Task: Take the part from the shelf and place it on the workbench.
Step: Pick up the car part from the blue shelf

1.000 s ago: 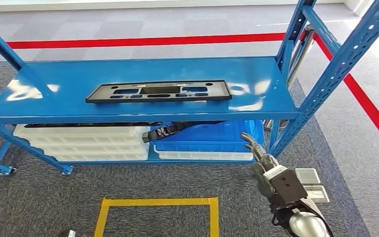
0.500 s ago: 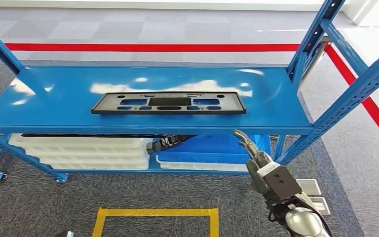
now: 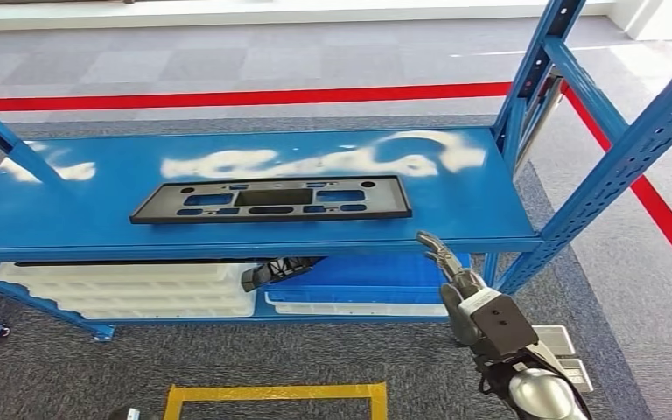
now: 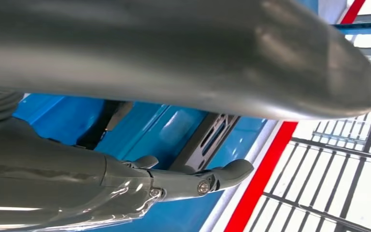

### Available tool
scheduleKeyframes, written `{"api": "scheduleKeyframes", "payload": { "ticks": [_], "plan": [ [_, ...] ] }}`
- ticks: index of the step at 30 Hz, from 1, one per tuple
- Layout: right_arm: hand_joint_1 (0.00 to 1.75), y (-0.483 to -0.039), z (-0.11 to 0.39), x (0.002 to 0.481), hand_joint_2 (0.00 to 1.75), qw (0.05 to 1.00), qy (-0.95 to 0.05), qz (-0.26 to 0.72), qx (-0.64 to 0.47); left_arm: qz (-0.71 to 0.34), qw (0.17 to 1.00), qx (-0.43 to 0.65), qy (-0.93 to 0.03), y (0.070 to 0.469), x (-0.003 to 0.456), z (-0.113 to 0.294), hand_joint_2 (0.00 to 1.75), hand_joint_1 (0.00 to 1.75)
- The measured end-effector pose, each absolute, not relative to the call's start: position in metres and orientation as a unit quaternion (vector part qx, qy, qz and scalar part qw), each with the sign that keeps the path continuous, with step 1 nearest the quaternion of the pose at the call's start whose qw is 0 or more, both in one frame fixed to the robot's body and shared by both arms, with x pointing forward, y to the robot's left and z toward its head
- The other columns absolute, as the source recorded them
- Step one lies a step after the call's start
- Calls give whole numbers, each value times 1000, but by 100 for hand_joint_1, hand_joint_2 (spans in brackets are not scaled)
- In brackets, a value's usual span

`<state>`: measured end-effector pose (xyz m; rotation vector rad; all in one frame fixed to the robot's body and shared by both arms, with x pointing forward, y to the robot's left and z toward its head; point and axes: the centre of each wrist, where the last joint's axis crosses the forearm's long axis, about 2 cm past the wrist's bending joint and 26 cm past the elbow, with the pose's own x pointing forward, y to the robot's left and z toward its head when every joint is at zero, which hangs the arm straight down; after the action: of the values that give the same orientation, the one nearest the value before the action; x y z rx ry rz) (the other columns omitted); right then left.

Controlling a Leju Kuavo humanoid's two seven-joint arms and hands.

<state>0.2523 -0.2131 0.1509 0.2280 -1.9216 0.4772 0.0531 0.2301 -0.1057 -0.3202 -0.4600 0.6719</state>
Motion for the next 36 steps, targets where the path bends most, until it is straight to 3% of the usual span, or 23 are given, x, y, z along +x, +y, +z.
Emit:
{"api": "scheduleKeyframes", "payload": {
  "ticks": [36],
  "plan": [
    [0, -210, 151, 244, 0, 537, -814, 198, 99, 319, 905, -155, -236, 234, 53, -106, 0, 0]
  ]
}}
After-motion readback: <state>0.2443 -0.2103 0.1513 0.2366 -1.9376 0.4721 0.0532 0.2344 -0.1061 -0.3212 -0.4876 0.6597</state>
